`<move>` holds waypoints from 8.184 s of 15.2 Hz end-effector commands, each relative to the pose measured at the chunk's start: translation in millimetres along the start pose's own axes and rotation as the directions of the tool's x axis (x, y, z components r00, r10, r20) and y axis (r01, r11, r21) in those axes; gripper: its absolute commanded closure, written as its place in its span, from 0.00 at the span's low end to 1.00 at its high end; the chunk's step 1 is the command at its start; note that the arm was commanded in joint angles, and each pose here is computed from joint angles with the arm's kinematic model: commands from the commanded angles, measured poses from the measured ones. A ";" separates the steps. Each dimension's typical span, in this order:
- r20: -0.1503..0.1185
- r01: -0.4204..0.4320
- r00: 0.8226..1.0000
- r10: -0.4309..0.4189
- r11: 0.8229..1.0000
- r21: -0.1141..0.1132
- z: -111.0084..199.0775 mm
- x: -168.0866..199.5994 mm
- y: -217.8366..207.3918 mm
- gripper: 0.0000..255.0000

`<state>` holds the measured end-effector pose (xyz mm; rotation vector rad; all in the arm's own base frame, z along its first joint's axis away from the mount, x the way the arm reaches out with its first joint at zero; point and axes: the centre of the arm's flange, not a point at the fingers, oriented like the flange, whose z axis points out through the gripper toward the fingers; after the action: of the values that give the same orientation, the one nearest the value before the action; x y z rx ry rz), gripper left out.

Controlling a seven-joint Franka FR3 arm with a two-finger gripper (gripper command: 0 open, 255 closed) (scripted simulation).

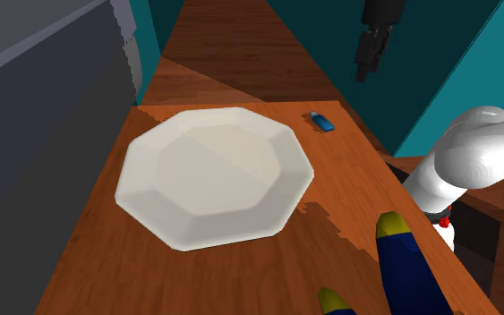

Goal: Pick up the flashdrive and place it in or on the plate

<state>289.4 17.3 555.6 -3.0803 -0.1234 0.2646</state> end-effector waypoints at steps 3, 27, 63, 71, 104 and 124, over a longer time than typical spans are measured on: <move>-0.020 -0.019 1.000 0.019 1.000 -0.002 -1.5 -1.4 -26.6 0.00; -0.159 -0.151 0.976 0.149 0.989 -0.002 28.9 8.5 -213.9 0.00; -0.174 -0.165 0.971 0.166 0.986 0.021 -42.2 -15.2 -223.3 0.00; -0.197 -0.186 0.961 0.194 0.981 0.058 4.6 -22.6 -231.4 0.00; -0.181 -0.112 0.978 0.106 0.994 -0.020 30.5 8.2 -245.1 0.00; -0.181 -0.112 0.978 0.106 0.994 -0.020 4.5 3.8 -246.5 1.00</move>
<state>273.8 262.8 558.5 -3.1257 0.0493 -0.0146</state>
